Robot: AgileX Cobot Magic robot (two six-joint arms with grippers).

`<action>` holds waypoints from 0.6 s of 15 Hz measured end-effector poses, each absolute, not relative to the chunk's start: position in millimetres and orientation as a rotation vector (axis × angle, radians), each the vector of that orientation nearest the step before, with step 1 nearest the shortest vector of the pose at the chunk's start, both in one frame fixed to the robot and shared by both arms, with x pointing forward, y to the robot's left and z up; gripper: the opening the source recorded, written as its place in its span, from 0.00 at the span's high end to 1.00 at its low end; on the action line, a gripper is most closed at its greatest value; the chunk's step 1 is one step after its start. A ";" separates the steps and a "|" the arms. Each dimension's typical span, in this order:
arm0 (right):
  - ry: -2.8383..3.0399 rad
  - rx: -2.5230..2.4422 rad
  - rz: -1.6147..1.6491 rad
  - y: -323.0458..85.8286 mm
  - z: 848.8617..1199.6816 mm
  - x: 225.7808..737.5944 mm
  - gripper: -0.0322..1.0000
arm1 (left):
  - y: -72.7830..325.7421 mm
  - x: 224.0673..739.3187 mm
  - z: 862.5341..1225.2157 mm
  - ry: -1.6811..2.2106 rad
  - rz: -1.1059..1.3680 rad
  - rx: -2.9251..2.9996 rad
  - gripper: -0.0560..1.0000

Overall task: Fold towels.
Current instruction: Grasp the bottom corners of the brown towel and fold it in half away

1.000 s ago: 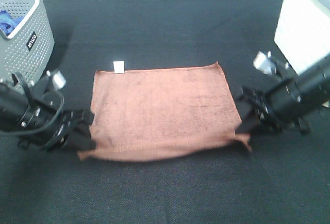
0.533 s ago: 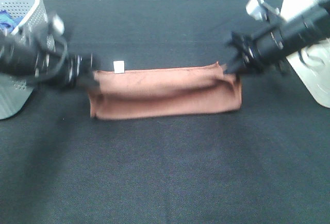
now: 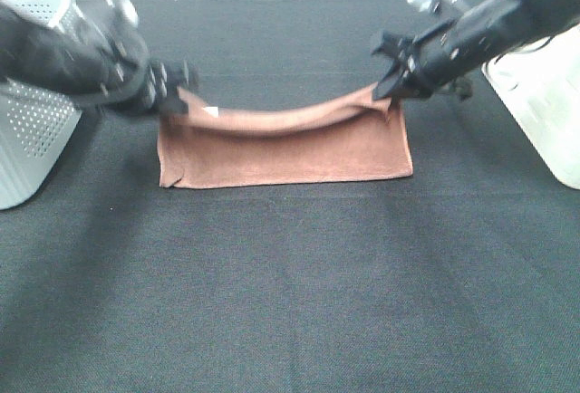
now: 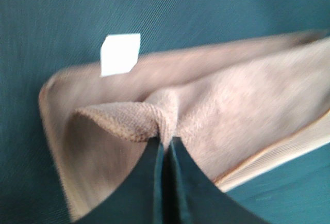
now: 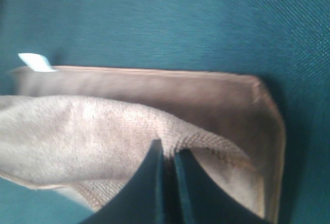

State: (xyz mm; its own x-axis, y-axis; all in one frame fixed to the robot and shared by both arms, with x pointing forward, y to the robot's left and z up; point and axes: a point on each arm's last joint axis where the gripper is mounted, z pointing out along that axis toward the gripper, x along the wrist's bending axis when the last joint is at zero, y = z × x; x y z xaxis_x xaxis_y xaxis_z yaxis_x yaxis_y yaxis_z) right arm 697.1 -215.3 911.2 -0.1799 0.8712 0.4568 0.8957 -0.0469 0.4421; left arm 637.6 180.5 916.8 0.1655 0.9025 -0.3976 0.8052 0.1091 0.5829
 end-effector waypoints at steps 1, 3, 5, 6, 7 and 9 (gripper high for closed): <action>-2.131 -2.003 -1.029 -215.5 901.4 700.2 0.96 | 180.2 639.4 909.3 1.653 0.160 1.712 0.95; -2.117 -2.038 -0.985 -217.1 882.8 703.1 0.84 | 178.8 646.2 897.5 1.661 0.154 1.726 0.83; -2.115 -2.042 -0.965 -217.4 876.5 702.9 0.61 | 178.2 648.8 894.5 1.661 0.153 1.729 0.60; -2.105 -2.049 -0.960 -217.4 876.4 702.7 0.48 | 178.2 648.8 894.5 1.660 0.154 1.730 0.48; -2.096 -2.054 -0.953 -217.4 877.5 702.2 0.37 | 178.1 648.7 894.5 1.660 0.153 1.731 0.38; -2.121 -2.020 -0.883 -217.8 888.7 695.8 0.25 | 176.4 647.3 895.3 1.649 0.126 1.737 0.29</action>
